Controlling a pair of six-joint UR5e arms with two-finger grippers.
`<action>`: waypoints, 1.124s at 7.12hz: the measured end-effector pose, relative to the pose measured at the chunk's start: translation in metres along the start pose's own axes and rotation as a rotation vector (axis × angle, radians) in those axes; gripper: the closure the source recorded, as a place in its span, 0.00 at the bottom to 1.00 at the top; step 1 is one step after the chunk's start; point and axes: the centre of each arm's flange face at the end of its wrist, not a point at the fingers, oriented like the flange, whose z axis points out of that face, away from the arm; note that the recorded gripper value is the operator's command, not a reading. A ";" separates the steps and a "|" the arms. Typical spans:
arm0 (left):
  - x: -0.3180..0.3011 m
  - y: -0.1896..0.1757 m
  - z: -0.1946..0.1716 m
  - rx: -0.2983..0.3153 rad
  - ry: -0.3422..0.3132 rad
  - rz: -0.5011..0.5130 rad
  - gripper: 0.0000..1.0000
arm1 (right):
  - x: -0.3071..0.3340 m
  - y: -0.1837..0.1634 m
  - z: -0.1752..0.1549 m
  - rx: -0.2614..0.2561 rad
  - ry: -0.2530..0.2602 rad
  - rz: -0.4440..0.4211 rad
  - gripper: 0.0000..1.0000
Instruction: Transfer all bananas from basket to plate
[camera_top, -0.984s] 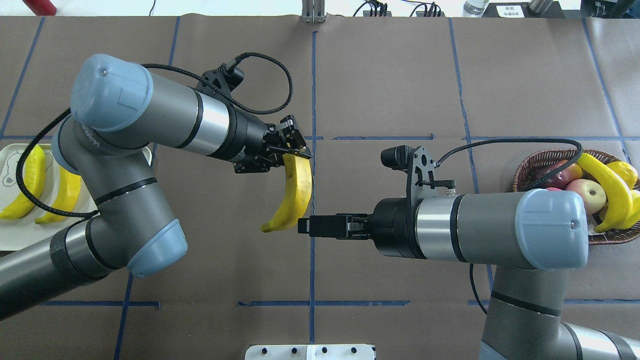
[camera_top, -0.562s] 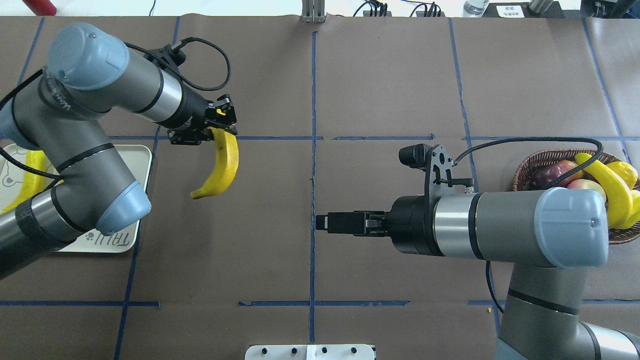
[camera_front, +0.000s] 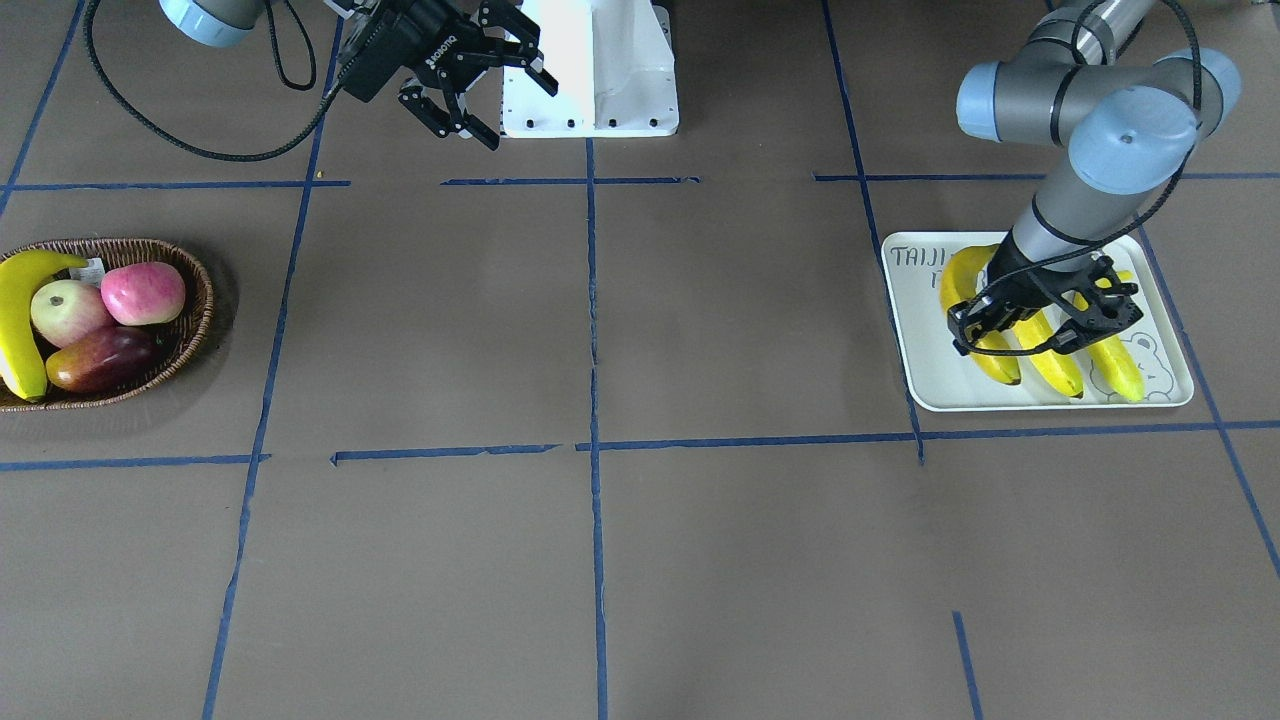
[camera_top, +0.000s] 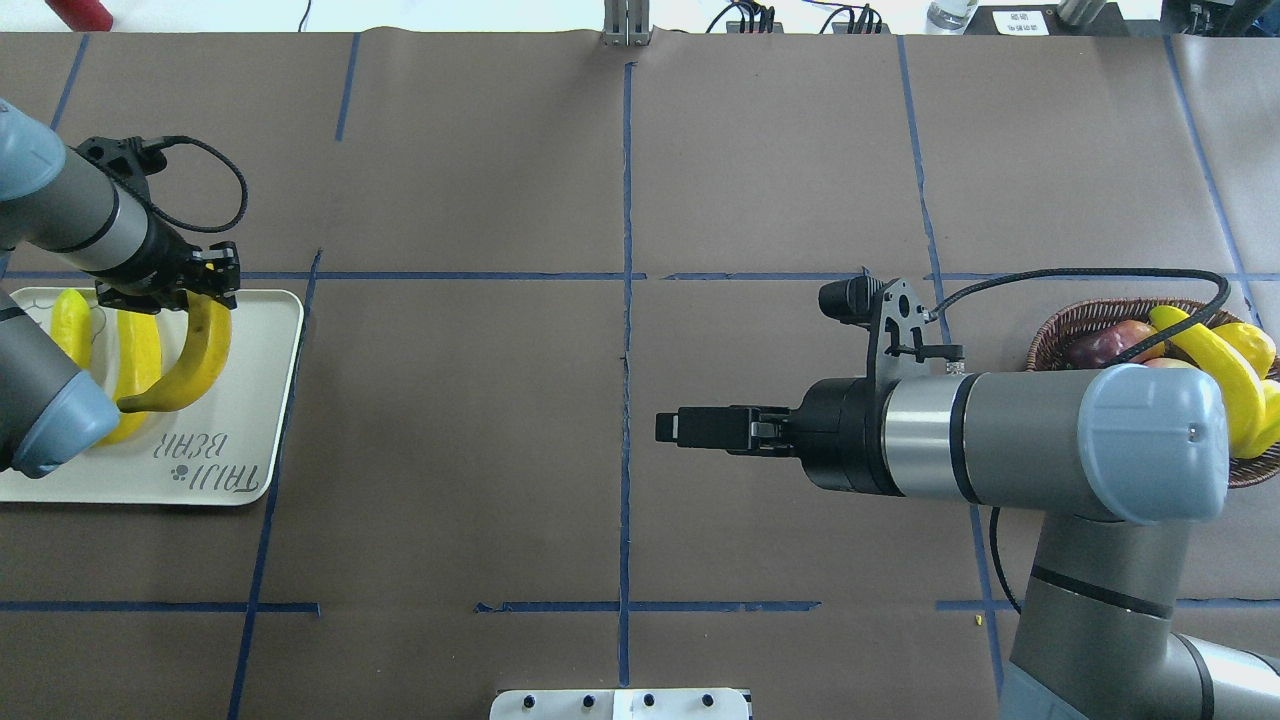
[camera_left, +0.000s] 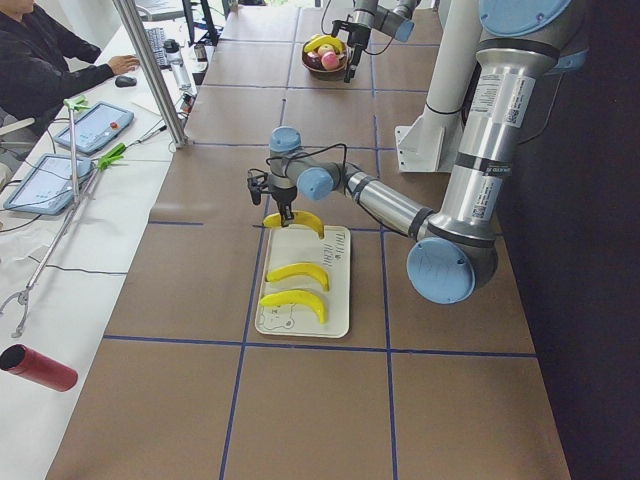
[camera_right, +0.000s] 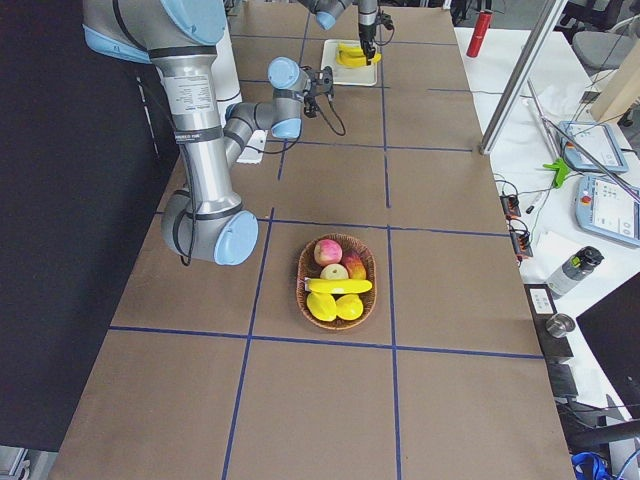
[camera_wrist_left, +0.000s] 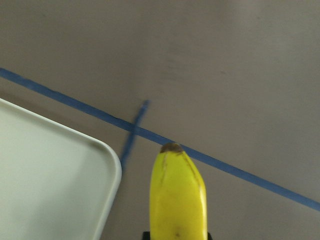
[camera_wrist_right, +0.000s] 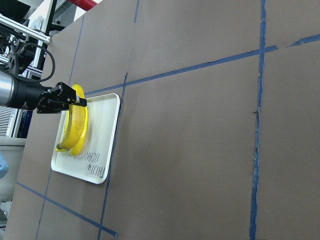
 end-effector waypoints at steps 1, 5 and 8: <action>-0.020 -0.002 0.014 -0.011 -0.035 -0.006 0.99 | 0.003 0.000 0.000 0.001 0.006 0.001 0.00; -0.037 -0.004 0.036 -0.030 -0.079 -0.021 0.00 | 0.008 -0.001 -0.001 0.003 0.016 0.003 0.00; -0.030 -0.004 0.029 -0.015 -0.040 0.006 0.00 | 0.040 -0.031 -0.022 0.019 0.117 0.020 0.00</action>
